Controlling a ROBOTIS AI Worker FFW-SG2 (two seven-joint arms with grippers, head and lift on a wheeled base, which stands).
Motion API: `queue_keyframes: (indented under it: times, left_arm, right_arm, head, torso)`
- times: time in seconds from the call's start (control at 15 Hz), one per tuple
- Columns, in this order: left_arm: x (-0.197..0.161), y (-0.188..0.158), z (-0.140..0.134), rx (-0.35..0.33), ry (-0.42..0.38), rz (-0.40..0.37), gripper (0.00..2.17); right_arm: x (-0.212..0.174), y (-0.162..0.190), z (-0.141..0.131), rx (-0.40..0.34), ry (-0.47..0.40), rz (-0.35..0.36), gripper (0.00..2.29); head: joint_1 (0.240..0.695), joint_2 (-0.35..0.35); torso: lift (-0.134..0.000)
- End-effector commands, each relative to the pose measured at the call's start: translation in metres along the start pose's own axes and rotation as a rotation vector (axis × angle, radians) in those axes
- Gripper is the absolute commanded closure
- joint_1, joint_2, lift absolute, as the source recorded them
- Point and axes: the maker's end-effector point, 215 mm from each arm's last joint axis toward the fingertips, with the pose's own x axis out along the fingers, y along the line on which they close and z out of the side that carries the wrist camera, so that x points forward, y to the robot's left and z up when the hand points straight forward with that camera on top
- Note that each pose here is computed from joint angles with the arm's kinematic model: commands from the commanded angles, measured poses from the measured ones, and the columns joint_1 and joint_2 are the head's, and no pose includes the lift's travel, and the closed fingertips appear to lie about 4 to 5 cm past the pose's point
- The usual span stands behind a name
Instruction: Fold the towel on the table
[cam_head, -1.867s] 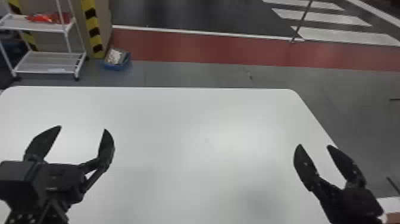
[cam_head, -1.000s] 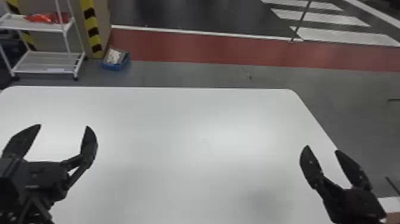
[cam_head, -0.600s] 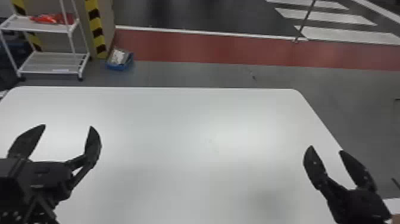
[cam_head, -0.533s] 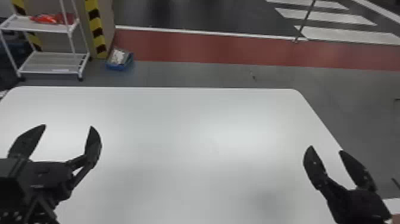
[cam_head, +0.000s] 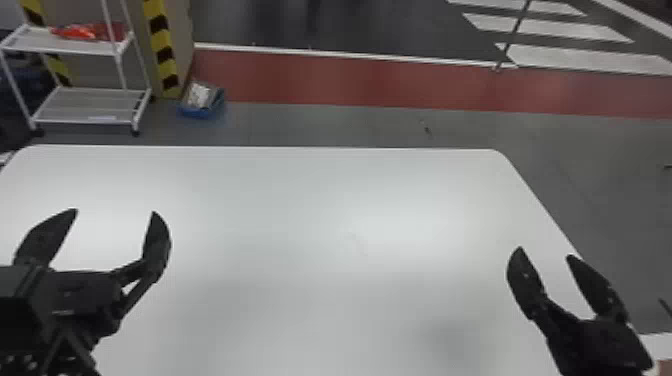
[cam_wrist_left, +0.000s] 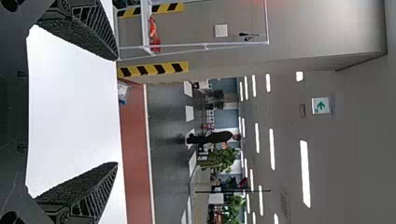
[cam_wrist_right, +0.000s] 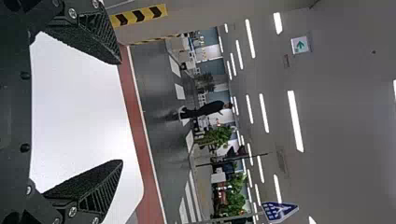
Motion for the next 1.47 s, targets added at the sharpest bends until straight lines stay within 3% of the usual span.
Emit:
queue_keyframes:
  times: [0.0,1.4]
  left_arm:
    - [0.0006,-0.0008,-0.0002,-0.003,0.002,0.000,0.08]
    - [-0.0013,-0.0024,0.0022,-0.010,0.003,-0.004,0.09]
  right_arm:
    - [0.0000,-0.0001,-0.0001,0.000,0.000,0.000,0.14]
    - [-0.0009,0.0012,-0.0010,-0.007,0.010,0.004,0.14]
  head:
    - [0.695,-0.158]
    - [0.695,-0.160]
  torso:
    - [-0.128]
    - [-0.128]
